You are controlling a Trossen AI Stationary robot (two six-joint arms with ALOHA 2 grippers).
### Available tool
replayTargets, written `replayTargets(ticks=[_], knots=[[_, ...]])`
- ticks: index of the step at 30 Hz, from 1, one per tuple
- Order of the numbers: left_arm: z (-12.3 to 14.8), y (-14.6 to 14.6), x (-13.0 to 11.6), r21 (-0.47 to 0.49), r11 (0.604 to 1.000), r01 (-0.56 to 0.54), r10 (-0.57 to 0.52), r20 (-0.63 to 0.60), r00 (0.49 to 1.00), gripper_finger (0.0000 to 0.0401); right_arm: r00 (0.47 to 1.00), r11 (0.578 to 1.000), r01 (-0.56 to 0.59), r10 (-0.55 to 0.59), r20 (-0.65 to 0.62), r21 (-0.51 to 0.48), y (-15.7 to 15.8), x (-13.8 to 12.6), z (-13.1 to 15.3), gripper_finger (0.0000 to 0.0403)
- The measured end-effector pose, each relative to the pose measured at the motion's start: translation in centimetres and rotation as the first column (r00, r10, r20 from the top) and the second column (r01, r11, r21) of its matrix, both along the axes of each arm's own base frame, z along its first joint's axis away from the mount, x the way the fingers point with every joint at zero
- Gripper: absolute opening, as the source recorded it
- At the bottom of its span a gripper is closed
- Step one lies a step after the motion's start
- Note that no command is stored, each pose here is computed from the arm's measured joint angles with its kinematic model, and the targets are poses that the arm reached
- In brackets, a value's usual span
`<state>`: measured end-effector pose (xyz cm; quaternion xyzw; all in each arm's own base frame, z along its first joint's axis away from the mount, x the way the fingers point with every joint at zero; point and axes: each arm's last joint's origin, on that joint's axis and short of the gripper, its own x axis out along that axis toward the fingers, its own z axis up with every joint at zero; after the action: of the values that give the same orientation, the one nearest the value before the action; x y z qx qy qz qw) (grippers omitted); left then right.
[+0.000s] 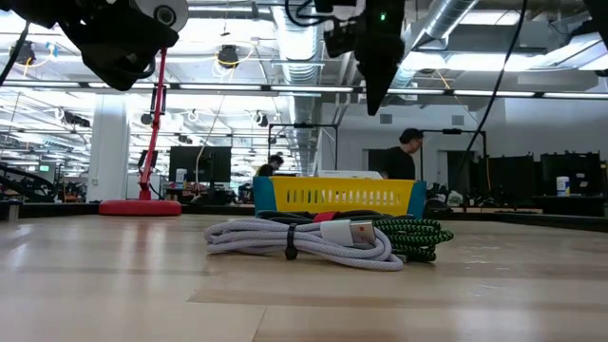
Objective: Pick and place items into bin
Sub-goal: Put the black charger cable into the bottom blue basket
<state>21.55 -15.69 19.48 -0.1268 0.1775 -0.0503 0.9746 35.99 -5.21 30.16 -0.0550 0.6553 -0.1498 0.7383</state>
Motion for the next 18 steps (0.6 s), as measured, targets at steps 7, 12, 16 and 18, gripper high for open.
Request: replayTargets(ticks=[7,12,16,18], knots=[[0.0,0.0,0.0,0.0,1.0,-0.008,0.008,0.002,1.0,0.0178,0.995,0.981,-0.095,0.089,0.045,0.168,5.4,0.5,-0.1,0.0102],[0.0,0.0,0.0,0.0,1.0,-0.01,0.01,0.003,1.0,0.0178,0.982,0.967,-0.174,0.155,0.109,0.187,9.6,0.8,0.0,0.0102],[0.0,0.0,0.0,0.0,1.0,-0.01,0.01,0.003,1.0,0.0178,0.968,0.957,-0.21,0.175,0.178,0.2,12.5,1.0,0.2,0.0102],[0.0,0.0,0.0,0.0,1.0,-0.01,0.01,0.003,1.0,0.0178,0.961,0.948,-0.233,0.189,0.204,0.217,13.9,0.9,0.2,0.0102]])
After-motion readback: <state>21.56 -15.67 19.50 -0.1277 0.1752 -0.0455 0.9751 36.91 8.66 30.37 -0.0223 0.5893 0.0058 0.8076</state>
